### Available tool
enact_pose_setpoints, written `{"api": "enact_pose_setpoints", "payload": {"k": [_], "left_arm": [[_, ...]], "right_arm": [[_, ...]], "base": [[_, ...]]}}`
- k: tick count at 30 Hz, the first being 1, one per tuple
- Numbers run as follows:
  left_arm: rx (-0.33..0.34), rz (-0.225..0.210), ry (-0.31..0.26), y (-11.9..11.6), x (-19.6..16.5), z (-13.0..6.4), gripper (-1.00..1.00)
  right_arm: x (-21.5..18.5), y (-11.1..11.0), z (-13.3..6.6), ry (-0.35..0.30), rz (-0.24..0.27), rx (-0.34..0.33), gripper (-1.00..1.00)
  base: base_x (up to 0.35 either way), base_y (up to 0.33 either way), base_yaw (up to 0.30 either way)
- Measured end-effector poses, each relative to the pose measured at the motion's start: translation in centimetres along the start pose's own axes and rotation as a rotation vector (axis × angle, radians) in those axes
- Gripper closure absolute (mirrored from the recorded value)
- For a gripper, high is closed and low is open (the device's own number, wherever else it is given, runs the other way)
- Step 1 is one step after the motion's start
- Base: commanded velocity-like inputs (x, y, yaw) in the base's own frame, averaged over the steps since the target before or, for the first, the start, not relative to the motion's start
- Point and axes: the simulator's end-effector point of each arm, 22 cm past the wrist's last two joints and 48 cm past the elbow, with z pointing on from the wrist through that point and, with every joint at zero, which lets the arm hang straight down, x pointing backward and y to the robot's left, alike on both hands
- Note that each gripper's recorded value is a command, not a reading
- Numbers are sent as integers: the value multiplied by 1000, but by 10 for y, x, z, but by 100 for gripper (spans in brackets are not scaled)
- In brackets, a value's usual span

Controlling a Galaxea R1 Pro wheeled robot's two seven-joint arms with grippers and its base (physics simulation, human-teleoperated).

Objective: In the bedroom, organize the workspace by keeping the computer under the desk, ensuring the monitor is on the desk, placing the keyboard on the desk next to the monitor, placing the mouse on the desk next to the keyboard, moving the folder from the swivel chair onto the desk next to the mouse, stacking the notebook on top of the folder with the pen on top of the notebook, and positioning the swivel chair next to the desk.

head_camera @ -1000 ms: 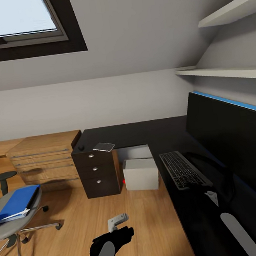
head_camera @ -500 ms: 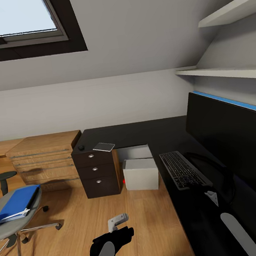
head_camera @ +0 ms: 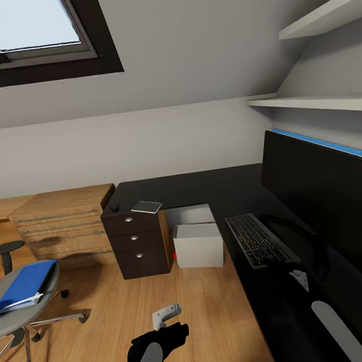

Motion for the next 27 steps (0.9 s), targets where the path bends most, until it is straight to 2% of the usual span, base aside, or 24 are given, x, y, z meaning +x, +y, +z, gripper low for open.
{"api": "enact_pose_setpoints", "payload": {"k": [6,27], "left_arm": [[0,0,0,0,0,0,-100],[0,0,0,0,0,0,-100]], "right_arm": [[-9,-1,0,-46,-61,4,100],[-6,0,0,-55,-79,8,100]], "base": [[0,0,0],[0,22,0]]}}
